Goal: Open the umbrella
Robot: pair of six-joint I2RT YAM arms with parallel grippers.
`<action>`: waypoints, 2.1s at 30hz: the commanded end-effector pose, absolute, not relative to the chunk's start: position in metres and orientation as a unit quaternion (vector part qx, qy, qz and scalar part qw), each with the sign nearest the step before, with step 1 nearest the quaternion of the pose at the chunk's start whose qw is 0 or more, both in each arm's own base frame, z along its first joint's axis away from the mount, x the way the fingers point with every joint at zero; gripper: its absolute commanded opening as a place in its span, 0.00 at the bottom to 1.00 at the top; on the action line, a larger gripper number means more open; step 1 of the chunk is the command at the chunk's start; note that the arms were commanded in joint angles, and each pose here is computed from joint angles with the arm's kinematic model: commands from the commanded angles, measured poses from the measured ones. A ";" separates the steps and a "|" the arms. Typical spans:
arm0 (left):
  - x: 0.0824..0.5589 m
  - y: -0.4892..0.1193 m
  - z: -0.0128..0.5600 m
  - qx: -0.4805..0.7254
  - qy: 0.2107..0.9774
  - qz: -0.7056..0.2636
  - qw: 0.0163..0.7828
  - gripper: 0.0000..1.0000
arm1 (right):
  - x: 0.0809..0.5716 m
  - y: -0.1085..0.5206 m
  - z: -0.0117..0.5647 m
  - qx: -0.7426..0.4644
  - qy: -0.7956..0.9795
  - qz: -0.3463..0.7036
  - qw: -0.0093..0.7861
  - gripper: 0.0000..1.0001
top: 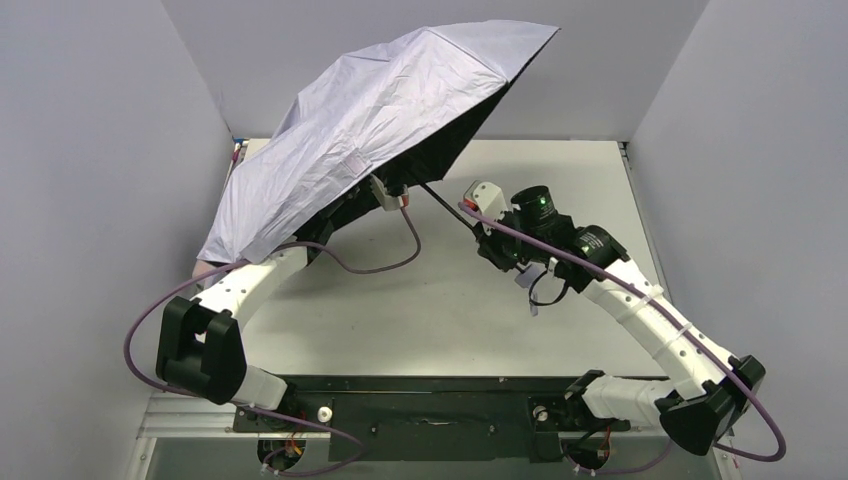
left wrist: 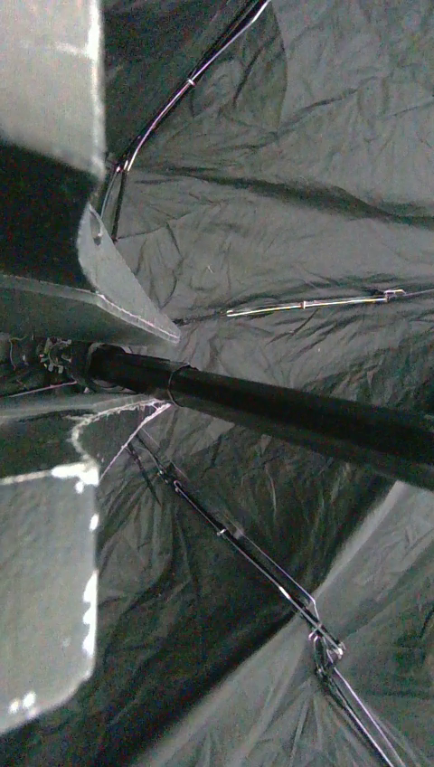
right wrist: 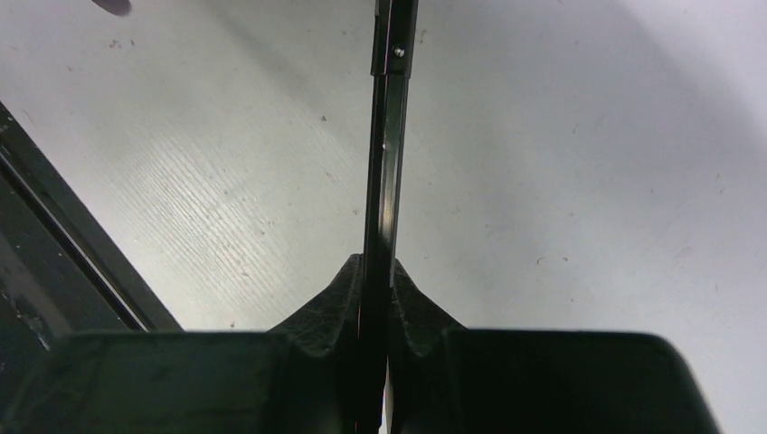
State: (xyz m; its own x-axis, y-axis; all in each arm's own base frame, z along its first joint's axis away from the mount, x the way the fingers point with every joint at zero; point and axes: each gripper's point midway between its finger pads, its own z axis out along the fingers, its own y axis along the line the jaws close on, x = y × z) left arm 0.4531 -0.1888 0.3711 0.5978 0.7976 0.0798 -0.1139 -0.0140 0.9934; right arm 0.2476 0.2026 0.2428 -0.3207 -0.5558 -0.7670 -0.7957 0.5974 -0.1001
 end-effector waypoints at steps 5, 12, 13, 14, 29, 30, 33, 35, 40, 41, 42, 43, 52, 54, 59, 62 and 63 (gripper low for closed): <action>0.445 -0.080 0.484 0.437 0.293 0.525 0.669 0.00 | 0.181 0.138 0.171 -0.484 0.857 0.076 0.163 0.06; 0.447 -0.043 0.499 0.408 0.304 0.555 0.658 0.00 | 0.172 0.121 0.156 -0.496 0.859 0.055 0.118 0.02; 0.449 -0.041 0.499 0.407 0.305 0.557 0.656 0.00 | 0.171 0.119 0.155 -0.496 0.859 0.053 0.115 0.00; 0.449 -0.032 0.502 0.402 0.307 0.565 0.652 0.00 | 0.170 0.118 0.154 -0.497 0.859 0.050 0.113 0.00; 0.472 0.059 0.495 0.383 0.343 0.646 0.564 0.10 | 0.144 0.094 0.153 -0.533 0.842 0.028 0.070 0.00; 0.473 0.063 0.493 0.383 0.344 0.649 0.560 0.10 | 0.143 0.092 0.152 -0.534 0.842 0.025 0.065 0.00; 0.473 0.078 0.497 0.373 0.349 0.661 0.550 0.10 | 0.138 0.085 0.149 -0.538 0.841 0.018 0.054 0.00; 0.474 0.087 0.498 0.370 0.351 0.667 0.544 0.10 | 0.135 0.082 0.147 -0.541 0.840 0.015 0.048 0.00; 0.477 0.101 0.502 0.366 0.351 0.679 0.530 0.13 | 0.129 0.076 0.143 -0.544 0.838 0.011 0.032 0.00; 0.479 0.103 0.500 0.366 0.354 0.681 0.527 0.13 | 0.129 0.075 0.143 -0.546 0.837 0.009 0.029 0.00; 0.479 0.105 0.503 0.363 0.354 0.684 0.525 0.13 | 0.127 0.074 0.143 -0.547 0.837 0.009 0.026 0.00; 0.482 0.108 0.500 0.363 0.358 0.684 0.522 0.13 | 0.125 0.073 0.142 -0.549 0.835 0.011 0.022 0.00; 0.494 0.132 0.498 0.343 0.385 0.702 0.491 0.13 | 0.117 0.067 0.140 -0.548 0.836 0.016 0.016 0.00; 0.498 0.137 0.495 0.347 0.387 0.703 0.486 0.14 | 0.116 0.066 0.139 -0.547 0.837 0.016 0.015 0.00; 0.502 0.146 0.495 0.348 0.387 0.711 0.474 0.18 | 0.113 0.063 0.138 -0.547 0.837 0.017 0.011 0.00; 0.505 0.154 0.494 0.345 0.389 0.719 0.462 0.18 | 0.112 0.062 0.138 -0.545 0.838 0.018 0.011 0.00; 0.506 0.156 0.493 0.343 0.391 0.720 0.459 0.19 | 0.112 0.062 0.138 -0.545 0.838 0.018 0.011 0.00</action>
